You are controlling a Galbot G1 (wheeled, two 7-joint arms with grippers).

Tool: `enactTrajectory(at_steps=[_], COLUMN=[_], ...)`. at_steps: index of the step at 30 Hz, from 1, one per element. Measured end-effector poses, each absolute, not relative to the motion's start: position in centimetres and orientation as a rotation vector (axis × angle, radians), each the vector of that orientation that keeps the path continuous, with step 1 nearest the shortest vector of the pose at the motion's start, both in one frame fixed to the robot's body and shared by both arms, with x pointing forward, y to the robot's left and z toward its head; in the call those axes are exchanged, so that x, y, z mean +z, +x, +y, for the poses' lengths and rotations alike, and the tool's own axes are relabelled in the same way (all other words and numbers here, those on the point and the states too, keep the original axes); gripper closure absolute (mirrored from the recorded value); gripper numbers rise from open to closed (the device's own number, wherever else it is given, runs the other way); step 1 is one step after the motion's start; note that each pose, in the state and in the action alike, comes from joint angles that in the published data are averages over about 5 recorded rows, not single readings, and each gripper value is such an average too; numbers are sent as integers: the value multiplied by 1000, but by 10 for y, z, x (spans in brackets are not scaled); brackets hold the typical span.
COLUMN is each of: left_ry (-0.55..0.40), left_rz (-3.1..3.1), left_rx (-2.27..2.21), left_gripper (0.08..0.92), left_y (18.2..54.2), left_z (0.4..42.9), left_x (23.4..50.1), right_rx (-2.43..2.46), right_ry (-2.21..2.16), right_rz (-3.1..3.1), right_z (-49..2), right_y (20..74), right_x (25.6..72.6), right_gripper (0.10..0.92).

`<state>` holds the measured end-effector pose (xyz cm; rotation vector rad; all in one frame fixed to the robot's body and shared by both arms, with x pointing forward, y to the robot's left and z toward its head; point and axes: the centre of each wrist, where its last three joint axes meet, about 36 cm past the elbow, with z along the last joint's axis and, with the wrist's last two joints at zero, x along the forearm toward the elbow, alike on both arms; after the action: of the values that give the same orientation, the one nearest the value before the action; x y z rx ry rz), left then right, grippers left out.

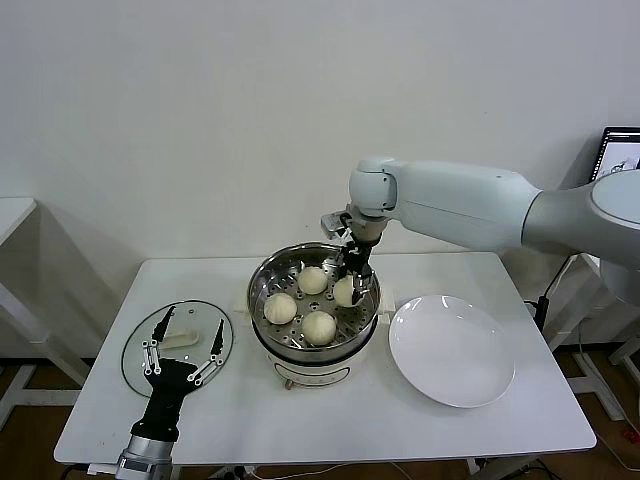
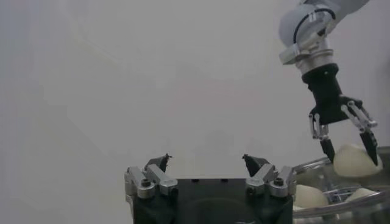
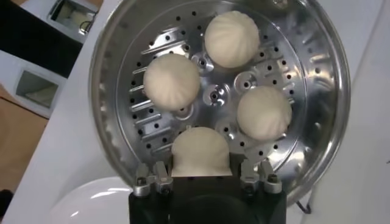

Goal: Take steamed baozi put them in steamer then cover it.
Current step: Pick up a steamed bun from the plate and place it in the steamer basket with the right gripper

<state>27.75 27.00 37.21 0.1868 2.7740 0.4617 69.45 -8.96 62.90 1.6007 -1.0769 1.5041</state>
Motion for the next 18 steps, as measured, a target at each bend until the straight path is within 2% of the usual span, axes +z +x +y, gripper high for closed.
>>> enactTrajectory(at_steps=[4, 18], left_ry=[185, 176], left_rz=[2773, 2773], left_rx=[464, 468], left_gripper=[177, 177], left_y=[277, 277], left_z=[271, 274], left_x=[371, 370], right_rx=[1516, 1536], right_ry=[1589, 1581], right_rz=[-1065, -1042], right_z=[-86, -77], right_y=[696, 697], right_x=[624, 610], right_gripper=[371, 269])
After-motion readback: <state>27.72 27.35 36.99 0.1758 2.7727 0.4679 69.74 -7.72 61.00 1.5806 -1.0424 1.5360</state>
